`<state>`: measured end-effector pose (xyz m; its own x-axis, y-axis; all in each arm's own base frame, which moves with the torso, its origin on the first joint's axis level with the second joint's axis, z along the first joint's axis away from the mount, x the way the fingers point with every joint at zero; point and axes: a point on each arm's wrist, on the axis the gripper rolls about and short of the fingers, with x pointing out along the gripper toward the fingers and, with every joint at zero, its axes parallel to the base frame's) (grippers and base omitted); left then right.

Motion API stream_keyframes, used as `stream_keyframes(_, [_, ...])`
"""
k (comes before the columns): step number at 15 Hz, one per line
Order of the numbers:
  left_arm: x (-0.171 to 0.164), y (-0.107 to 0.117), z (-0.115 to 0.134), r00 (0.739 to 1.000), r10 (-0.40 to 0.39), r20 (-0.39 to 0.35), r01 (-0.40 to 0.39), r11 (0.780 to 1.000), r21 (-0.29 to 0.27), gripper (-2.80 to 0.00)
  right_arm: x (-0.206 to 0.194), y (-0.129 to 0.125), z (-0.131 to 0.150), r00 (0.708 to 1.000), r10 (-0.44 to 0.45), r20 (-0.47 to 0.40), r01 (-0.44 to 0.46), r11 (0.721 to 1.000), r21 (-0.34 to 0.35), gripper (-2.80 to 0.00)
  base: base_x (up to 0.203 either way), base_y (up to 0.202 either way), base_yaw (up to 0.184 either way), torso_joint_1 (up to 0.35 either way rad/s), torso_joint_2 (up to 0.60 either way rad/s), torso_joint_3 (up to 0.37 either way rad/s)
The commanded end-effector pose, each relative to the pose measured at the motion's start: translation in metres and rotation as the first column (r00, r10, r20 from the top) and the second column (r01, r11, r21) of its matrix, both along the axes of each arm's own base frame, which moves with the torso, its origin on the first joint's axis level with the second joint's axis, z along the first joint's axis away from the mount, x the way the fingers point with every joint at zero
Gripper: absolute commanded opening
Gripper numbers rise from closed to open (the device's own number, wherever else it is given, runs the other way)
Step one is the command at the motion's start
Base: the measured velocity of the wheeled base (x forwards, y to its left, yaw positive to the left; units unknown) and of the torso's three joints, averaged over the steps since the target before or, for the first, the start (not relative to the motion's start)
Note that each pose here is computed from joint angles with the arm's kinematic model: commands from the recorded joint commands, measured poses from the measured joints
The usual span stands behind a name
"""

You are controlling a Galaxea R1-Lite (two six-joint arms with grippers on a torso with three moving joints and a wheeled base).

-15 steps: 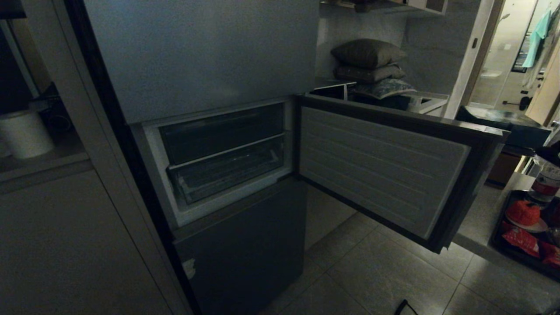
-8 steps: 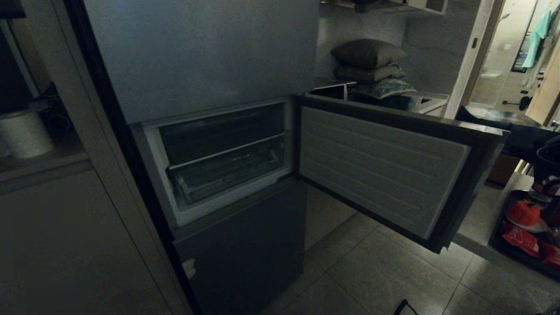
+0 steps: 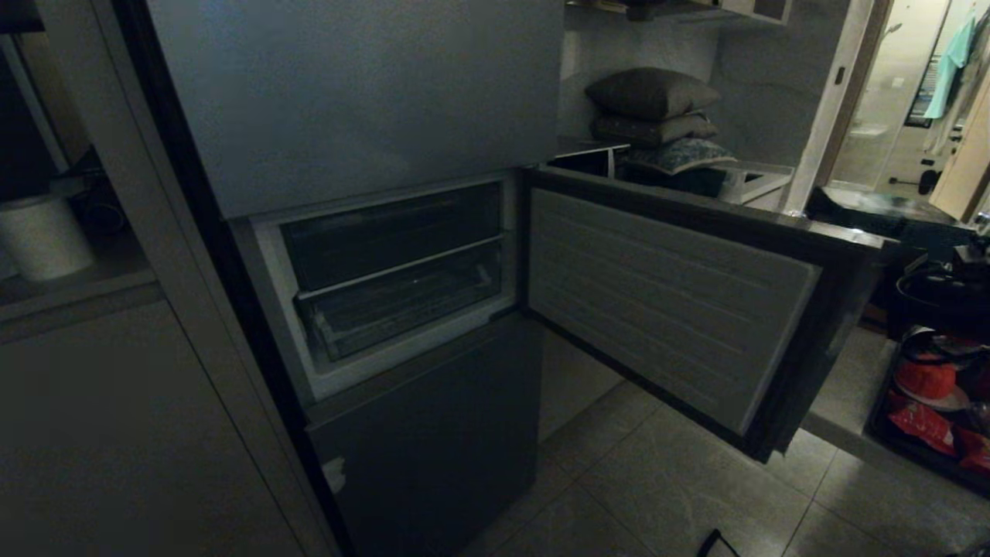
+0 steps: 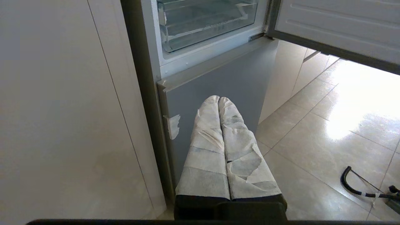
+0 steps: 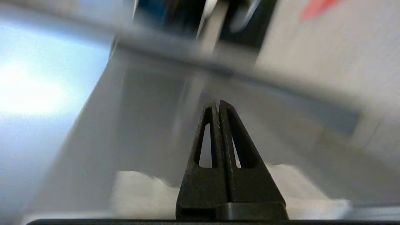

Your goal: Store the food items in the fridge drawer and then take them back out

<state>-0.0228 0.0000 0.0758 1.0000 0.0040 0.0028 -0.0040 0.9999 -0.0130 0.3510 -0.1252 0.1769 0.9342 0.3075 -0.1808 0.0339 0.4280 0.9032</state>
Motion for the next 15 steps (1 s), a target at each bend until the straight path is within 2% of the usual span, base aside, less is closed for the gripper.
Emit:
stream_keyframes(1, [0.0, 0.0, 0.0, 1.0, 0.001, 0.0, -0.001, 1.0, -0.001, -2.8, -0.044, 0.023, 0.034, 0.992, 0.106, 0.073, -0.106, 0.994, -0.007, -2.8, 0.0, 0.0, 0.0, 0.0, 0.0, 0.0])
stream_keyframes(2, [0.0, 0.0, 0.0, 1.0, 0.001, 0.0, -0.001, 1.0, -0.001, -2.8, -0.072, 0.035, 0.05, 0.98, 0.163, 0.114, -0.162, 0.987, -0.02, -2.8, 0.0, 0.0, 0.0, 0.0, 0.0, 0.0])
stream_keyframes(4, [0.0, 0.0, 0.0, 1.0, 0.001, 0.0, -0.001, 1.0, -0.001, -2.8, -0.124, 0.054, 0.072, 0.958, 0.223, 0.183, -0.216, 0.975, -0.058, -2.8, 0.0, 0.0, 0.0, 0.0, 0.0, 0.0])
stream_keyframes(6, [0.0, 0.0, 0.0, 1.0, 0.001, 0.0, -0.001, 1.0, -0.001, -2.8, -0.157, 0.052, 0.082, 0.956, 0.189, 0.226, -0.172, 0.981, -0.091, -2.8, 0.0, 0.0, 0.0, 0.0, 0.0, 0.0])
stream_keyframes(8, [0.0, 0.0, 0.0, 1.0, 0.001, 0.0, -0.001, 1.0, -0.001, -2.8, -0.154, 0.041, 0.077, 0.97, 0.132, 0.204, -0.118, 0.99, -0.082, -2.8, 0.0, 0.0, 0.0, 0.0, 0.0, 0.0])
stream_keyframes(10, [0.0, 0.0, 0.0, 1.0, 0.001, 0.0, -0.001, 1.0, -0.001, -2.8, -0.123, 0.025, 0.053, 0.994, 0.05, 0.094, -0.044, 0.997, -0.061, -2.8, 0.0, 0.0, 0.0, 0.0, 0.0, 0.0])
stream_keyframes(11, [0.0, 0.0, 0.0, 1.0, 0.001, 0.0, -0.001, 1.0, -0.001, -2.8, -0.102, 0.028, 0.039, 1.0, -0.014, 0.025, 0.017, 0.993, -0.115, -2.8, 0.0, 0.0, 0.0, 0.0, 0.0, 0.0])
stream_keyframes(12, [0.0, 0.0, 0.0, 1.0, 0.001, -0.001, -0.001, 1.0, -0.001, -2.8, -0.079, 0.039, 0.022, 0.994, -0.1, -0.042, 0.088, 0.97, -0.228, -2.8, 0.0, 0.0, 0.0, 0.0, 0.0, 0.0])
stream_keyframes(13, [0.0, 0.0, 0.0, 1.0, 0.001, -0.001, -0.001, 1.0, -0.001, -2.8, -0.058, 0.056, 0.005, 0.985, -0.144, -0.092, 0.105, 0.934, -0.341, -2.8, 0.0, 0.0, 0.0, 0.0, 0.0, 0.0])
stream_keyframes(14, [0.0, 0.0, 0.0, 1.0, 0.001, 0.0, -0.001, 1.0, -0.001, -2.8, -0.04, 0.08, -0.01, 0.984, -0.141, -0.109, 0.079, 0.895, -0.44, -2.8, 0.0, 0.0, 0.0, 0.0, 0.0, 0.0])
stream_keyframes(15, [0.0, 0.0, 0.0, 1.0, 0.001, -0.001, -0.001, 1.0, -0.001, -2.8, -0.026, 0.105, -0.018, 0.99, -0.105, -0.09, 0.045, 0.862, -0.505, -2.8, 0.0, 0.0, 0.0, 0.0, 0.0, 0.0])
